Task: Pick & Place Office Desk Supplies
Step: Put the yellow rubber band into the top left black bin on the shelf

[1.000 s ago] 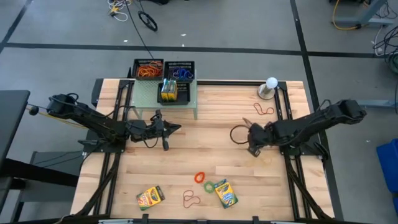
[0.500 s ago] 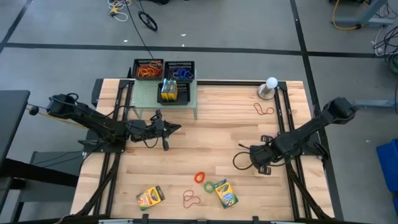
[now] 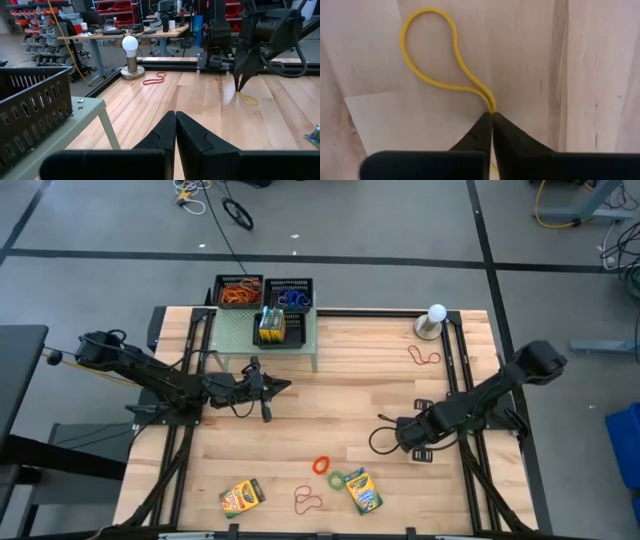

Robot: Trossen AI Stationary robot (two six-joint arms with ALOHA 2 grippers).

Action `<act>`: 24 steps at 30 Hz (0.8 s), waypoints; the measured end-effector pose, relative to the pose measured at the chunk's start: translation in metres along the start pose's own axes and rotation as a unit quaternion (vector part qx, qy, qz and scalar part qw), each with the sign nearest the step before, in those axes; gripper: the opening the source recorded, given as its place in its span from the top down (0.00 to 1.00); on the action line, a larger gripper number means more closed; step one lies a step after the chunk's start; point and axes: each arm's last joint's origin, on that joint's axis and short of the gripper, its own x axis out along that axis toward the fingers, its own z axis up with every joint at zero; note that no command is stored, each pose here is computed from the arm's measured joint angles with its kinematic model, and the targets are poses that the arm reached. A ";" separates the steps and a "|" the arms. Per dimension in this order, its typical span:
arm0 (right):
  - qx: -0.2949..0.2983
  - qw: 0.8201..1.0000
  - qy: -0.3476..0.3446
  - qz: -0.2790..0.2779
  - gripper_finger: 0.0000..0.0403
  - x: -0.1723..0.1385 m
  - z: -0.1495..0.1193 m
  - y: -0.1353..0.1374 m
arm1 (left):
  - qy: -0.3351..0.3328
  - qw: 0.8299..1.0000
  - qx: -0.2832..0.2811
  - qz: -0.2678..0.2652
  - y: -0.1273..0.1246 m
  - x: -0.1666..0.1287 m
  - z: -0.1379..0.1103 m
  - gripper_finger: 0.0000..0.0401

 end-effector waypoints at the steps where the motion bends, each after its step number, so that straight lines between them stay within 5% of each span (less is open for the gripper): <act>1: 0.000 1.000 0.000 0.000 0.97 -0.002 0.001 0.001 | 0.000 1.000 0.000 0.000 0.000 0.000 0.000 0.95; 9: -0.024 0.994 -0.103 0.028 0.99 -0.035 0.034 0.019 | 0.000 1.000 0.000 0.000 0.000 0.000 0.000 0.95; 17: -0.020 0.941 -0.330 0.071 0.99 -0.058 0.090 0.024 | 0.000 1.000 0.000 0.000 0.000 0.000 0.000 0.95; 24: 0.013 0.912 -0.407 0.043 1.00 -0.028 0.136 0.010 | 0.000 1.000 0.000 0.000 0.000 0.000 0.000 0.95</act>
